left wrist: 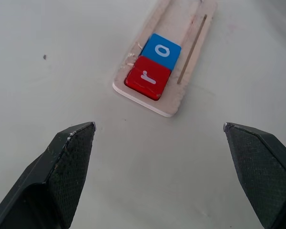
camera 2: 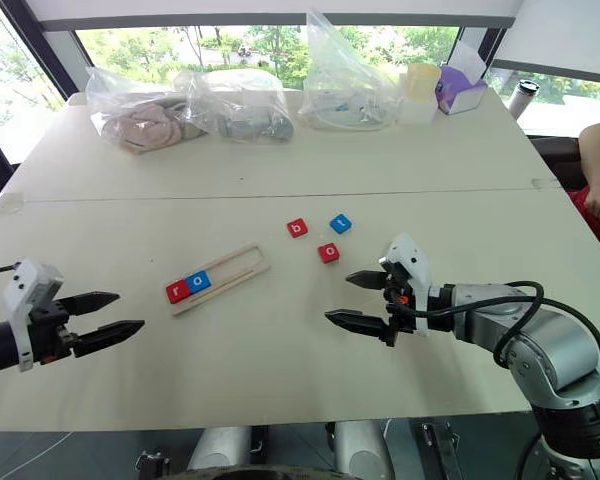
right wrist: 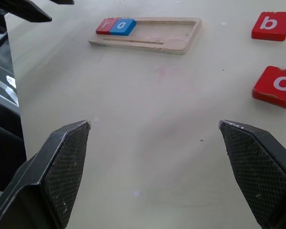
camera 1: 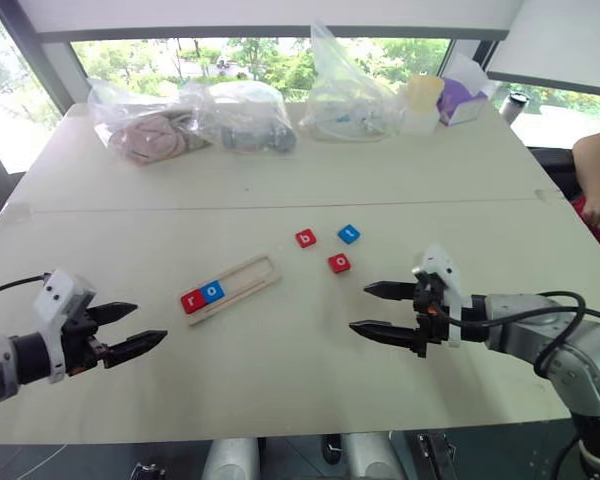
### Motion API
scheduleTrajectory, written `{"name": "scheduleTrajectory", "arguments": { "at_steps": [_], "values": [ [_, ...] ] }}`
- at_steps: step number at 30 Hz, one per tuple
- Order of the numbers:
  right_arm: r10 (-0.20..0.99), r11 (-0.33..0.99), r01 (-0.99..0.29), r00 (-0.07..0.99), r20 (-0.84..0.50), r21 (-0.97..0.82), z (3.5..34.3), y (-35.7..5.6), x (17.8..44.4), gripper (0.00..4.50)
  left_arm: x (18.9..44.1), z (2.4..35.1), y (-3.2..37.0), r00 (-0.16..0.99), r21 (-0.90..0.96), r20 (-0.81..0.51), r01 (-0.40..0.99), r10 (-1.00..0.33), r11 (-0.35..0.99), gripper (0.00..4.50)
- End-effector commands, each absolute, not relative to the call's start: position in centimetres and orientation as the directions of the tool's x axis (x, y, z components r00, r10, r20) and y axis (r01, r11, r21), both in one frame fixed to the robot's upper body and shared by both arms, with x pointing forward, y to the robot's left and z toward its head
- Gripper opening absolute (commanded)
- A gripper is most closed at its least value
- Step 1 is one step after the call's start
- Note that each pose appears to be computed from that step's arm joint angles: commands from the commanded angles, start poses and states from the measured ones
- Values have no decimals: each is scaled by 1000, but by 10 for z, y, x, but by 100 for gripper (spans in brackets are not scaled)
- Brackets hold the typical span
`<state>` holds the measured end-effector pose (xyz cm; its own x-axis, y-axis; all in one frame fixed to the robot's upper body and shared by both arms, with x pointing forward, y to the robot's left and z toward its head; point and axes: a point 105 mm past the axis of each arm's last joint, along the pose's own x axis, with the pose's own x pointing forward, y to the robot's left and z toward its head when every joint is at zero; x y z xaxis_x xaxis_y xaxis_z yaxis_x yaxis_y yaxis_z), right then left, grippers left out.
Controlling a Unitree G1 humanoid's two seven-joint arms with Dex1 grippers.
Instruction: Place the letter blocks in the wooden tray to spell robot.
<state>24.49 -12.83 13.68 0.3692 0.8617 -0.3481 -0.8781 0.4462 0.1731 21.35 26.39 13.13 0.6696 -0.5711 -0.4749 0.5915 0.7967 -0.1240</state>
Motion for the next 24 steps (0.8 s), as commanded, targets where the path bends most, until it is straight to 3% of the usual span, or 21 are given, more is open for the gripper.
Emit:
{"name": "scheduleTrajectory", "arguments": {
  "at_steps": [1, 13, 17, 20, 24],
  "values": [
    [873, 430, -890, 365, -324, 155, 144, -126, 246, 444, 215, 142, 262, 683, -103, -452, 598, -573, 795, 450],
    [861, 452, -877, 380, -339, 165, 143, -128, 249, 444, 222, 142, 270, 694, -14, -491, 598, -527, 801, 450],
    [844, 450, -881, 365, -393, 146, 148, -130, 255, 444, 234, 163, 275, 688, 91, -520, 635, -507, 767, 450],
    [867, 401, -907, 332, -371, 125, 165, -116, 254, 444, 240, 174, 268, 641, 118, -541, 698, -544, 706, 450],
    [891, 349, -931, 296, -345, 103, 170, -98, 244, 444, 242, 154, 252, 570, 89, -581, 754, -581, 651, 450]
  ]
}}
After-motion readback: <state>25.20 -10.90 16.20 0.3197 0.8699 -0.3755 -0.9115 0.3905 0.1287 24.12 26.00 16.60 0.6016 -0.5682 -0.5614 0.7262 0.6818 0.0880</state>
